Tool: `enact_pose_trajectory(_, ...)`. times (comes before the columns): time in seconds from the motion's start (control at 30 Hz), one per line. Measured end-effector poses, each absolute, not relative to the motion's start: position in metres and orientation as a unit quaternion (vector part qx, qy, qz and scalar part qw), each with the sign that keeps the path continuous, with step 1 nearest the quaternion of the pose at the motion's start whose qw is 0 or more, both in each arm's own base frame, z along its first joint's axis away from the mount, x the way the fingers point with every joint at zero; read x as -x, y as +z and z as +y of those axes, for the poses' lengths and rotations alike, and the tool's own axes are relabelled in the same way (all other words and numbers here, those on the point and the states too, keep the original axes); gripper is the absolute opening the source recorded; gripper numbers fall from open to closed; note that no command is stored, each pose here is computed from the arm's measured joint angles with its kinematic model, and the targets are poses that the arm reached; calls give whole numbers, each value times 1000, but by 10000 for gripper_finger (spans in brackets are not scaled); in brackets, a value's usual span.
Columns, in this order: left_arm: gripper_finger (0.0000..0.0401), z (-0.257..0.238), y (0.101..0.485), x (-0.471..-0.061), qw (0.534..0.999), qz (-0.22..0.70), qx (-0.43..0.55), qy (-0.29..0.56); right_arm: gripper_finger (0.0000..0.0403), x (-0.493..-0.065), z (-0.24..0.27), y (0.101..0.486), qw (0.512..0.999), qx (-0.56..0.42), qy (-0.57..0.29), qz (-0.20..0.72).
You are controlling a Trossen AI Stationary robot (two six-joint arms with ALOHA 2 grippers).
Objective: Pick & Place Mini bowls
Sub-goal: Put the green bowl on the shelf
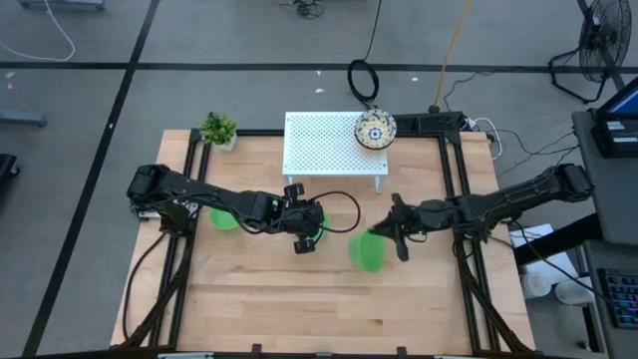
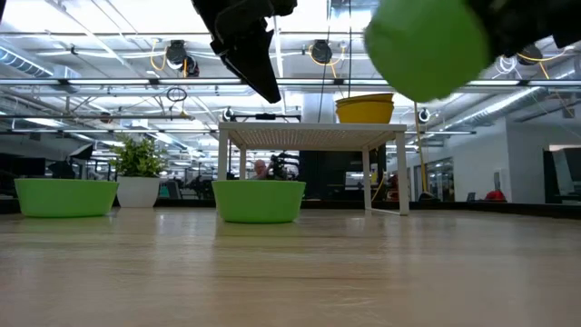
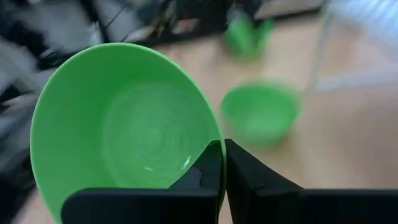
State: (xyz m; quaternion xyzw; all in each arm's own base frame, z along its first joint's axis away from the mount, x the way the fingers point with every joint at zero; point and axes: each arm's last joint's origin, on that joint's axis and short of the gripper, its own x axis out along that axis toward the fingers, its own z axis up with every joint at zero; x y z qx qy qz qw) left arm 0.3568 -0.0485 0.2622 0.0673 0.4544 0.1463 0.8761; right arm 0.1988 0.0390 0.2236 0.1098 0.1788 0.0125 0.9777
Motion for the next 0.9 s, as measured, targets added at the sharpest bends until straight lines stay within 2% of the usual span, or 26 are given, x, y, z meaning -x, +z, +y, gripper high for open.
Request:
enact_pose_trajectory(0.1,129,-50,263,-358,879,449,-67,144,1,-202,34,233,990,-25,-61,121)
enact_pose_trajectory(0.17,129,-51,264,-359,885,438,-64,143,1,-202,30,240,985,45,-141,87)
enact_pose_trajectory(0.33,129,-57,273,-364,904,393,-88,144,1,-205,21,268,923,179,-340,6)
enact_pose_trajectory(0.47,129,-65,284,-372,921,332,-144,144,1,-207,22,283,893,239,-378,-53)
enact_pose_trajectory(0.6,129,-78,301,-381,929,247,-242,129,0,-212,23,283,879,285,-377,-66)
enact_pose_trajectory(0.77,129,-86,317,-389,922,167,-329,121,0,-213,26,286,852,341,-388,-87)
enact_pose_trajectory(0.9,129,-80,327,-392,905,137,-380,136,0,-206,29,295,819,387,-410,-109)
